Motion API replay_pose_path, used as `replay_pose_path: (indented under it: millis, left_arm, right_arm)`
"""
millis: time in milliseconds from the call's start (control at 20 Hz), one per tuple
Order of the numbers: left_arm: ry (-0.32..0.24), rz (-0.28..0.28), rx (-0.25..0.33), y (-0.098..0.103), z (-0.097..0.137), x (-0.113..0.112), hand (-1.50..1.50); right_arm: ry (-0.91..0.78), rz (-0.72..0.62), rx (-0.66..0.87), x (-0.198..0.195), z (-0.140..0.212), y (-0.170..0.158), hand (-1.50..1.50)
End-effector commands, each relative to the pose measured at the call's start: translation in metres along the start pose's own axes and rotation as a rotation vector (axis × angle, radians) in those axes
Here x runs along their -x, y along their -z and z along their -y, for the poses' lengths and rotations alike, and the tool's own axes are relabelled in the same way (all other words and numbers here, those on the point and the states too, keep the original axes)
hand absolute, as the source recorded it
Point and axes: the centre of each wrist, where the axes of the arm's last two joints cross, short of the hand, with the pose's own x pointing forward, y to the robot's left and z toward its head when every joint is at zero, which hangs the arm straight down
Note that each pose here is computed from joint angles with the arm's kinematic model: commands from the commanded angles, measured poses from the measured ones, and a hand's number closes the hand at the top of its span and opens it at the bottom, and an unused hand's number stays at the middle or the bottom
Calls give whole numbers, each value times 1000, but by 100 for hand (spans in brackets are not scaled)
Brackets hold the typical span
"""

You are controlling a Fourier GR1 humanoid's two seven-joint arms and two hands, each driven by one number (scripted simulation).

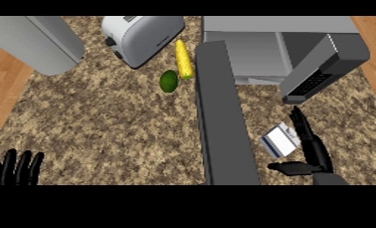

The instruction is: Pick up the milk, place it into the microwave and close the microwave

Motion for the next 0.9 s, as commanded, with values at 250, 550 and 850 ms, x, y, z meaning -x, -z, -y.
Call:
replay_pose_path:
  millis: [250,550,850]
  left_arm:
    - [12,-10,9,-5,-9,9,-150]
    - [-12,-12,-1,-14,2,11,-150]
    - [-12,-2,-6,-7,-10,9,-150]
  right_arm:
    - [200,123,-5,1,-22,14,150]
    - [296,189,15,0,-10,9,150]
    - [389,171,-65,-1,-31,13,150]
